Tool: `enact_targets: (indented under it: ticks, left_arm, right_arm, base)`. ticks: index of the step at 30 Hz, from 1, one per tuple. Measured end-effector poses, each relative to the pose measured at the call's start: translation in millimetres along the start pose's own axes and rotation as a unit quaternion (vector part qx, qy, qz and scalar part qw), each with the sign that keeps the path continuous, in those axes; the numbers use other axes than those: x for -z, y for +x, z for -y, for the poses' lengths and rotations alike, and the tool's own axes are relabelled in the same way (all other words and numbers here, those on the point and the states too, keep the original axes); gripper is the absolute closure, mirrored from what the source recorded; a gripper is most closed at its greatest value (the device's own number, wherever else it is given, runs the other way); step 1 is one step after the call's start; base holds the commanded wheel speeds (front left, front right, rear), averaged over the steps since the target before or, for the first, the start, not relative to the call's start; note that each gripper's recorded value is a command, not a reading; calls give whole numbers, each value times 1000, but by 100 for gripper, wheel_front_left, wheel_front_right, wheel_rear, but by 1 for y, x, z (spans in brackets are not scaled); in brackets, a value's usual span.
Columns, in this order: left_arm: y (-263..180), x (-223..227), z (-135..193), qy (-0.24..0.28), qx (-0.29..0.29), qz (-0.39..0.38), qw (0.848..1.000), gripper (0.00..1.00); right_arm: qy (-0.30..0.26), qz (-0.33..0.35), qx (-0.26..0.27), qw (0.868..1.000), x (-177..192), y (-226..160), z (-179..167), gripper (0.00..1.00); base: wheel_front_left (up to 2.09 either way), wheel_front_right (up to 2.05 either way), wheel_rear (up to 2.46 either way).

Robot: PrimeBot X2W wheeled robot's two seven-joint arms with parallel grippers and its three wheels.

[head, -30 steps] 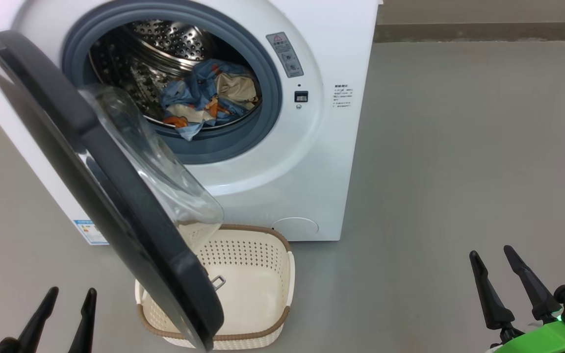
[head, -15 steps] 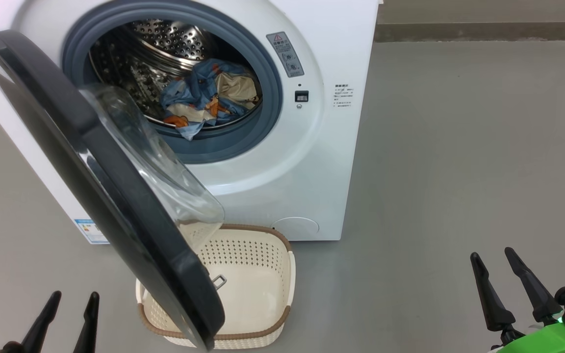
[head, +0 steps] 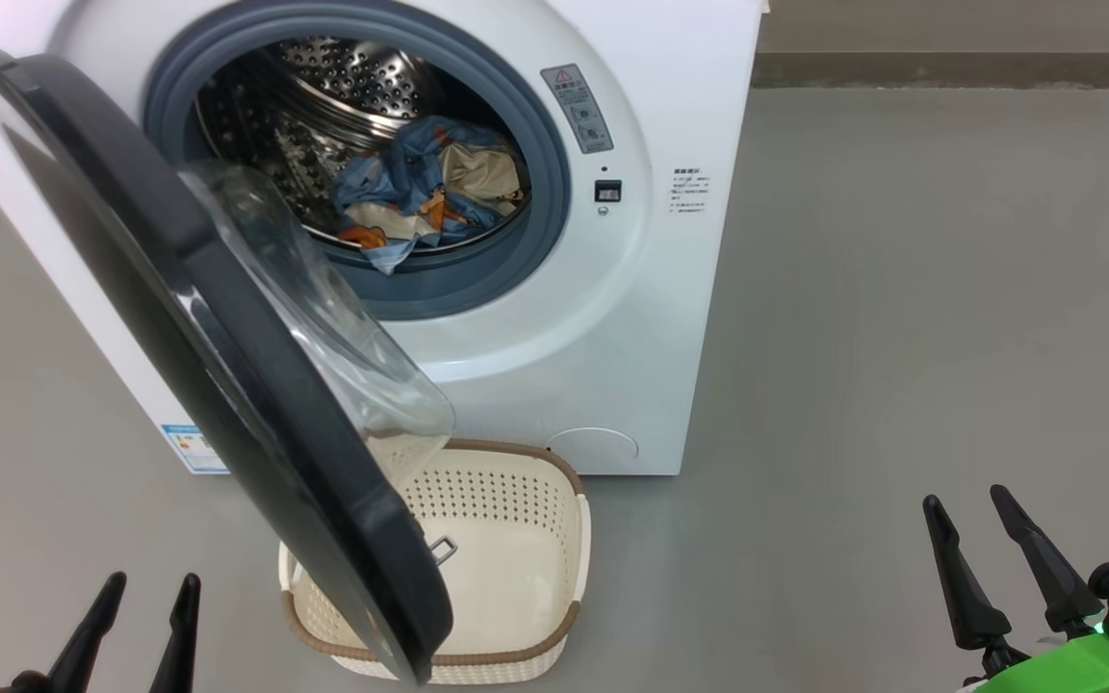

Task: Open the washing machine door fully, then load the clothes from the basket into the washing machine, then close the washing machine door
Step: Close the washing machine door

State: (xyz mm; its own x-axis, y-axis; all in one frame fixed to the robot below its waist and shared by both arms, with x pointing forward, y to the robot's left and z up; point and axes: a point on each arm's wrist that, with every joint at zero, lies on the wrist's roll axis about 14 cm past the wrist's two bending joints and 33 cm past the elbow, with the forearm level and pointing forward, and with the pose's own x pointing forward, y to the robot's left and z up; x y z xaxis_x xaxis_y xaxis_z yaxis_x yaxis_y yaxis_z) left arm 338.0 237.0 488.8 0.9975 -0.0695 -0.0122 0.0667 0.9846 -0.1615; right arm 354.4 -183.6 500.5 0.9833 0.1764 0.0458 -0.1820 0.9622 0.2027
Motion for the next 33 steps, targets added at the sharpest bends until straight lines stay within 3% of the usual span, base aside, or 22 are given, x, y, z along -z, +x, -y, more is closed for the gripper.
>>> enact_targets:
  ticks: [5, 7, 8, 11, 12, 19, 25, 31, 32, 33]
  left_arm:
    - [-5, -1, -5, 0, -9, 3, 1000, 0]
    - [-8, -2, -8, -1, -15, 4, 1000, 0]
    - [-10, -2, -10, -2, -20, 5, 1000, 0]
    - [-19, 0, -17, -5, -34, 4, 999, 0]
    - [-23, 1, -20, -7, -40, 2, 999, 0]
    - [-47, 4, -37, -21, -84, 7, 996, 0]
    - [-69, 4, -50, -29, -120, 15, 992, 0]
    - [-87, 1, -60, -33, -147, 26, 988, 0]
    - [-95, 1, -62, -35, -156, 29, 987, 0]
    - [-98, 1, -62, -36, -159, 30, 986, 0]
  right_arm:
    - [1, 0, -11, 1000, 0, 4, -7, 0]
    - [1, -1, -17, 1000, 1, 6, -10, 5]
    - [2, -1, -21, 1000, 1, 8, -13, 15]
    - [4, -4, -36, 999, 3, 12, -22, 85]
    - [5, -4, -41, 999, 4, 14, -26, 100]
    - [17, 21, -101, 994, -11, 38, -69, 100]
    - [25, 68, -180, 981, -41, 61, -124, 100]
    - [44, 128, -275, 952, -83, 66, -193, 100]
    - [54, 151, -322, 933, -100, 61, -226, 100]
    - [58, 157, -337, 927, -105, 58, -236, 100]
  base:
    - [0, 0, 0]
    - [0, 0, 0]
    - [0, 0, 0]
    - [0, 0, 0]
    - [0, 0, 0]
    - [0, 0, 0]
    - [0, 0, 0]
    - [0, 0, 0]
    - [0, 0, 0]
    - [0, 0, 0]
